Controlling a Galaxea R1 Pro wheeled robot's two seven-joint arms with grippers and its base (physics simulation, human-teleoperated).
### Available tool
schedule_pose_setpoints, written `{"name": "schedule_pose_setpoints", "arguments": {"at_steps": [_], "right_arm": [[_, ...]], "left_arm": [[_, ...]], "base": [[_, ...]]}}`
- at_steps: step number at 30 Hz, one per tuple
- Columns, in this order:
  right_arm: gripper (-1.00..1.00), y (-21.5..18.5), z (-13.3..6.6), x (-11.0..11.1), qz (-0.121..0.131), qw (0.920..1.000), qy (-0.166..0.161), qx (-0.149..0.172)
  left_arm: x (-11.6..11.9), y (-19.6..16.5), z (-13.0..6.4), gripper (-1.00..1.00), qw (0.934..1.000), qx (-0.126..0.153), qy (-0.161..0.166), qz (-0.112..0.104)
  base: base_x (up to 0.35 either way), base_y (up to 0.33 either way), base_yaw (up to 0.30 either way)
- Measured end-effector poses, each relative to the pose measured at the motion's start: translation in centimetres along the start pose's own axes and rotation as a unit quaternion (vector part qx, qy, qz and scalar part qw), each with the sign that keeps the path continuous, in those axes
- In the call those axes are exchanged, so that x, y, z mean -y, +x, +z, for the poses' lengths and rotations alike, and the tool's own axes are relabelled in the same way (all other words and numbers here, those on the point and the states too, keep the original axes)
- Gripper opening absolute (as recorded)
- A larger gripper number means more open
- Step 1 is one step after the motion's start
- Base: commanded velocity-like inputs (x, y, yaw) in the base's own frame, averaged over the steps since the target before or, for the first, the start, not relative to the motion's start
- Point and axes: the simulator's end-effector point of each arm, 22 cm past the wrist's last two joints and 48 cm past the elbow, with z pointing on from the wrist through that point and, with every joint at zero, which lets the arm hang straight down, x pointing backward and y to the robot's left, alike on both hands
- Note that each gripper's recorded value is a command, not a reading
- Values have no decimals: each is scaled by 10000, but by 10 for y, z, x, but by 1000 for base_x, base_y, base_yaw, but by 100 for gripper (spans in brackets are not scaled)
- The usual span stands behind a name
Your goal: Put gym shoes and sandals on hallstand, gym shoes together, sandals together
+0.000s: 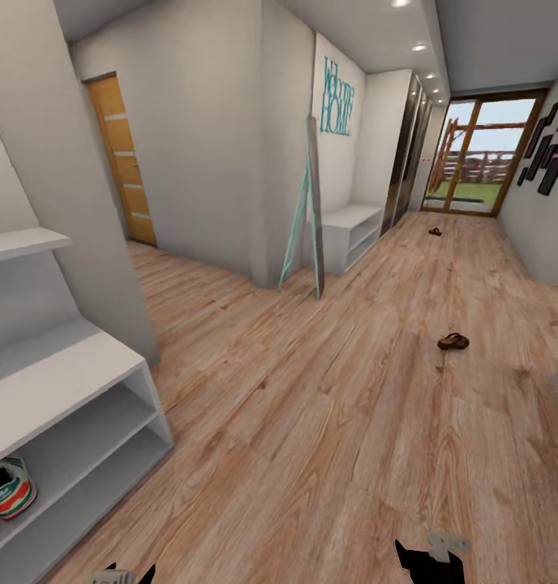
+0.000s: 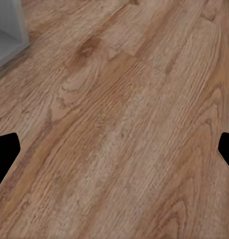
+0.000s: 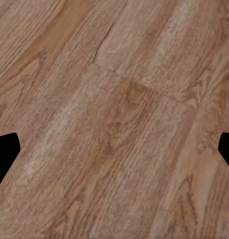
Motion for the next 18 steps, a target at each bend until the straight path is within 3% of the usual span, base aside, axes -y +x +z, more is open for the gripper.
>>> {"name": "schedule_pose_setpoints", "arguments": {"at_steps": [18], "right_arm": [[100, 0, 0, -1, -2, 10000, -7, 0]], "left_arm": [[0, 0, 0, 100, 10000, 0, 0, 0]], "base": [[336, 0, -300]]}}
